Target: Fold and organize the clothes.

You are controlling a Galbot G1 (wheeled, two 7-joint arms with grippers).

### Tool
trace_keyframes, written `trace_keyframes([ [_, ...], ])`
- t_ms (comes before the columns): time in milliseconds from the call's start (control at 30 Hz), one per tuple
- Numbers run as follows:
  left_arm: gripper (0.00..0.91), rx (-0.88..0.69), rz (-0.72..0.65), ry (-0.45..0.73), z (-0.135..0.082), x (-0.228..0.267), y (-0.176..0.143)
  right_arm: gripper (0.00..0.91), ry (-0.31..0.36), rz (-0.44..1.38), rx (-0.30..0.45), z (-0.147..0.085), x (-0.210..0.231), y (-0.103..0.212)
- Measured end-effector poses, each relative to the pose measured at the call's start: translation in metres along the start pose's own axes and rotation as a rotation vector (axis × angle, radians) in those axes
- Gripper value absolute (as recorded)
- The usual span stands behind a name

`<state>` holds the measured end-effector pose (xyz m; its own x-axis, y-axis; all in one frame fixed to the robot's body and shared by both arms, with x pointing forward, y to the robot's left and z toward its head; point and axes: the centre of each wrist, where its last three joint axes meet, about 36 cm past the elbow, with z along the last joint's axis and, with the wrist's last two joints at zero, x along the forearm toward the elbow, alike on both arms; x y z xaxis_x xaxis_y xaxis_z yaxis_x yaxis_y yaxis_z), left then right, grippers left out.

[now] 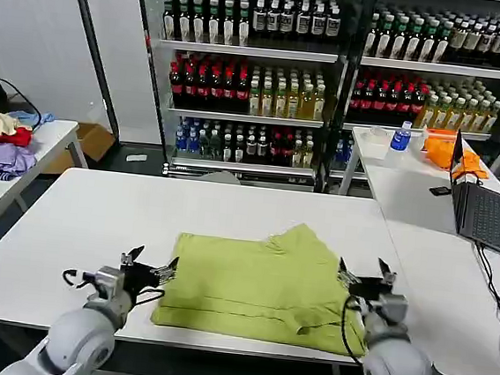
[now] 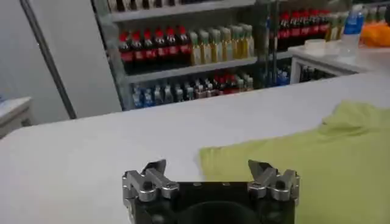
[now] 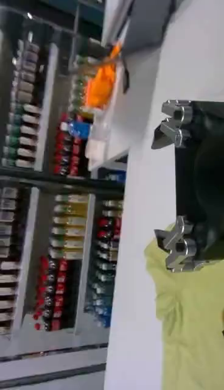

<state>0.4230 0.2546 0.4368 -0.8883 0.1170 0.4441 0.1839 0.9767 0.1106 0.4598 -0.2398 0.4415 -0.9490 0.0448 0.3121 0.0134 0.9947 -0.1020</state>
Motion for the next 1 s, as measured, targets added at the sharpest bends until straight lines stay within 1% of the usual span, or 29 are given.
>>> trace_keyframes([
  [333,0.907,0.008,0.017,0.049,-0.016,-0.063,-0.009,0.907,0.078,-0.023,-0.013,-0.016,-0.077,0.026],
  [467,0.907,0.011,0.018,0.057,-0.024,-0.085,-0.014,0.907,0.100,-0.037,-0.008,-0.022,-0.097,0.036],
  [500,0.877,0.012,0.020,0.059,-0.025,-0.091,-0.016,0.907,0.105,-0.039,-0.006,-0.024,-0.102,0.039],
  [533,0.867,0.012,0.022,0.061,-0.026,-0.096,-0.017,0.907,0.109,-0.040,-0.006,-0.025,-0.106,0.041],
  [600,0.867,0.010,0.022,0.069,-0.029,-0.105,-0.019,0.907,0.117,-0.043,-0.008,-0.029,-0.116,0.046],
  [733,0.897,0.014,0.016,0.080,-0.034,-0.120,-0.020,0.907,0.146,-0.044,-0.018,-0.032,-0.134,0.053],
  [767,0.826,0.013,0.015,0.085,-0.033,-0.123,-0.021,0.907,0.154,-0.045,-0.020,-0.033,-0.138,0.055],
  [800,0.262,0.013,0.014,0.091,-0.032,-0.126,-0.021,0.907,0.162,-0.048,-0.022,-0.033,-0.141,0.058],
  [833,0.262,0.011,0.012,0.096,-0.030,-0.128,-0.022,0.887,0.169,-0.050,-0.024,-0.034,-0.144,0.061],
  [867,0.060,0.010,0.012,0.098,-0.029,-0.130,-0.022,0.776,0.176,-0.052,-0.025,-0.034,-0.146,0.064],
  [900,0.020,0.009,0.009,0.099,-0.029,-0.132,-0.022,0.453,0.183,-0.054,-0.026,-0.035,-0.149,0.066],
  [933,0.020,0.009,0.006,0.100,-0.028,-0.133,-0.022,0.282,0.191,-0.056,-0.027,-0.034,-0.151,0.069],
  [967,0.020,0.008,0.004,0.103,-0.028,-0.134,-0.021,0.081,0.199,-0.057,-0.028,-0.034,-0.153,0.071],
  [1000,0.020,0.008,0.002,0.106,-0.027,-0.135,-0.021,0.000,0.207,-0.058,-0.029,-0.032,-0.155,0.072],
])
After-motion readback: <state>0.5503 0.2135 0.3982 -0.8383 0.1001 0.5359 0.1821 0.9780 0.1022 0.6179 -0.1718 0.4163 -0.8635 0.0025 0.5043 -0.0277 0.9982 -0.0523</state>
